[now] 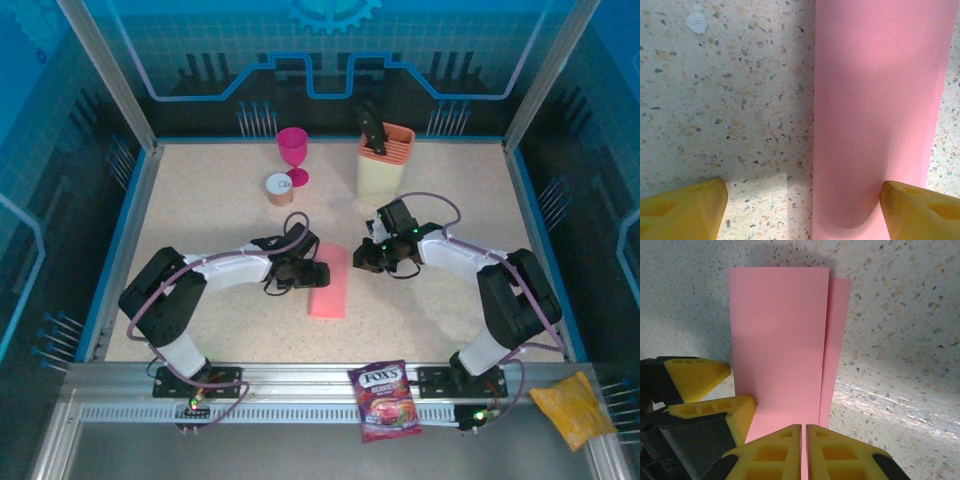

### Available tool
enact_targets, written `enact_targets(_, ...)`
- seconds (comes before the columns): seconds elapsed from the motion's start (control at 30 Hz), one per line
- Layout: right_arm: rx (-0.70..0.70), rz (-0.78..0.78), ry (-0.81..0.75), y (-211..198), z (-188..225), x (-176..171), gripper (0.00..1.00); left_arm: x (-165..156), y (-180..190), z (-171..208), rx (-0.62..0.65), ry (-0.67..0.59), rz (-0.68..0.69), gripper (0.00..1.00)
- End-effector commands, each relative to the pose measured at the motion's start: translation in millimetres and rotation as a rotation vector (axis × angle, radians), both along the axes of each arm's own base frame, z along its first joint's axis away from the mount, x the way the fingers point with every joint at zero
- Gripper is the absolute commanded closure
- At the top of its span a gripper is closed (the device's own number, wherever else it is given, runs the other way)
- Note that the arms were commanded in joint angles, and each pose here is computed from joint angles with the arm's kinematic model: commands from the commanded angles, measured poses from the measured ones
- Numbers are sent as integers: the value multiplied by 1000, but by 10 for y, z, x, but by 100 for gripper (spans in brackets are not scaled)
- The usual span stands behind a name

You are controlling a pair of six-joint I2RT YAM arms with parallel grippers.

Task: Fold a paper plane with a square sheet of paper (pick it up from the middle)
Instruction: Hold the square sheet of paper at the center of the table.

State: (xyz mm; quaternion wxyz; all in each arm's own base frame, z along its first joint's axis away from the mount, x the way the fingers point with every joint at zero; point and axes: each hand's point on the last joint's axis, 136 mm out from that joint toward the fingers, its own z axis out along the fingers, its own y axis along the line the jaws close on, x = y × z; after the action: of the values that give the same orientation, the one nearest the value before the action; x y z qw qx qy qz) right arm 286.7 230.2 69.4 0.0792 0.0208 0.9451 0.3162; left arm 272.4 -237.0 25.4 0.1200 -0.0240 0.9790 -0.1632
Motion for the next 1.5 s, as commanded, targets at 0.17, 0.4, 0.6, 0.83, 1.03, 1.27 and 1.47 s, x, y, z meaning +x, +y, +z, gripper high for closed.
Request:
enact_targets(0.17, 12, 32, 17, 71, -27, -57, 89, -69, -80, -59, 8, 21, -46, 18)
enact_targets(0.4, 10, 34, 19, 83, -39, -53, 89, -101, -118, -91, 16, 25, -74, 18)
enact_targets(0.6, 7, 37, 17, 97, -41, -50, 89, -114, -123, -106, 19, 28, -87, 18)
enact_targets(0.83, 0, 45, 19, 123, -60, -54, 89, -104, -153, -115, 16, 28, -99, 18)
enact_targets(1.03, -4, 52, 24, 151, -78, -62, 90, -115, -168, -140, 19, 34, -112, 18)
enact_targets(1.27, -5, 55, 25, 173, -85, -59, 90, -122, -169, -157, 24, 36, -118, 18)
enact_targets(1.47, -14, 82, 24, 238, -100, -83, 89, -118, -166, -164, 26, 36, -117, 18)
